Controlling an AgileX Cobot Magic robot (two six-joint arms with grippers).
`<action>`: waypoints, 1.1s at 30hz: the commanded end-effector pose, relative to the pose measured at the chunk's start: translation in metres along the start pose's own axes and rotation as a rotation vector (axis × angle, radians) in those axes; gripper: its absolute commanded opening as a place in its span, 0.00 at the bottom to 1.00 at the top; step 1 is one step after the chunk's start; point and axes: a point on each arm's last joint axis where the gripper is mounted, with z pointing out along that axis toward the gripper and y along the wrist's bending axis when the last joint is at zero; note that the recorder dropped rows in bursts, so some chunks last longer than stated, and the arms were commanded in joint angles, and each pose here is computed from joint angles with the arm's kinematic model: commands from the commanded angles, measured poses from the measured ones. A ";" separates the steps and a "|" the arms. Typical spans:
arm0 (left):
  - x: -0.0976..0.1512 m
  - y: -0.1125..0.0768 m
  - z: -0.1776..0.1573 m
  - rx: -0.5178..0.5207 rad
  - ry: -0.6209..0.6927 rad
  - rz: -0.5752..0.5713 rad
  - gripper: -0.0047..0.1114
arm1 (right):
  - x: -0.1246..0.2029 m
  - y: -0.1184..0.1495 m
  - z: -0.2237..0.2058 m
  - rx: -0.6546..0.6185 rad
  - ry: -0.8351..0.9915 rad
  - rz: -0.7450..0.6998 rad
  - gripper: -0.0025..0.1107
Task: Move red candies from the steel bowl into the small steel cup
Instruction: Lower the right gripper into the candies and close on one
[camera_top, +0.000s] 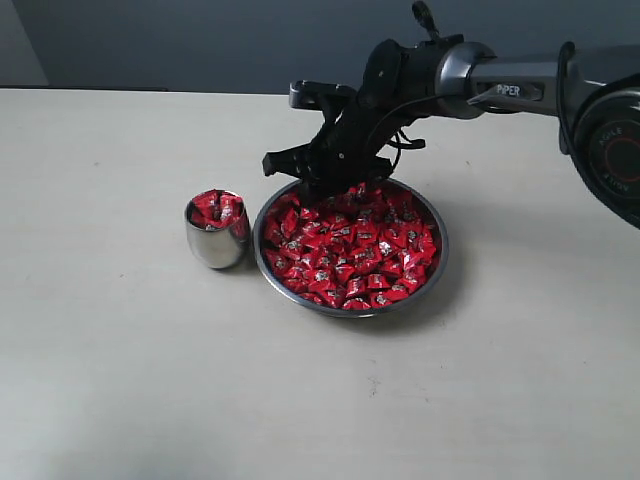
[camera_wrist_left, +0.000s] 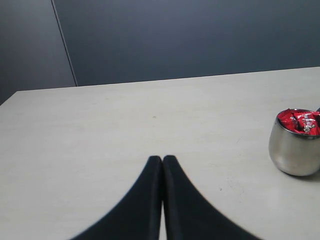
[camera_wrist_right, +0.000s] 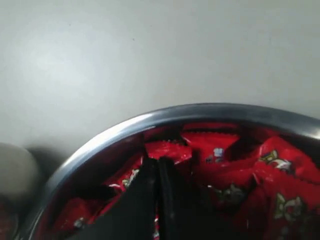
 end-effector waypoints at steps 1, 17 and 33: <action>-0.003 0.000 -0.001 -0.003 -0.015 0.000 0.04 | -0.005 0.005 -0.023 0.014 -0.004 -0.028 0.02; -0.003 0.000 -0.001 -0.003 -0.015 0.000 0.04 | -0.002 0.015 -0.050 0.007 0.058 -0.052 0.03; -0.003 0.000 -0.001 -0.003 -0.015 0.000 0.04 | -0.005 0.003 -0.015 0.014 -0.012 -0.004 0.32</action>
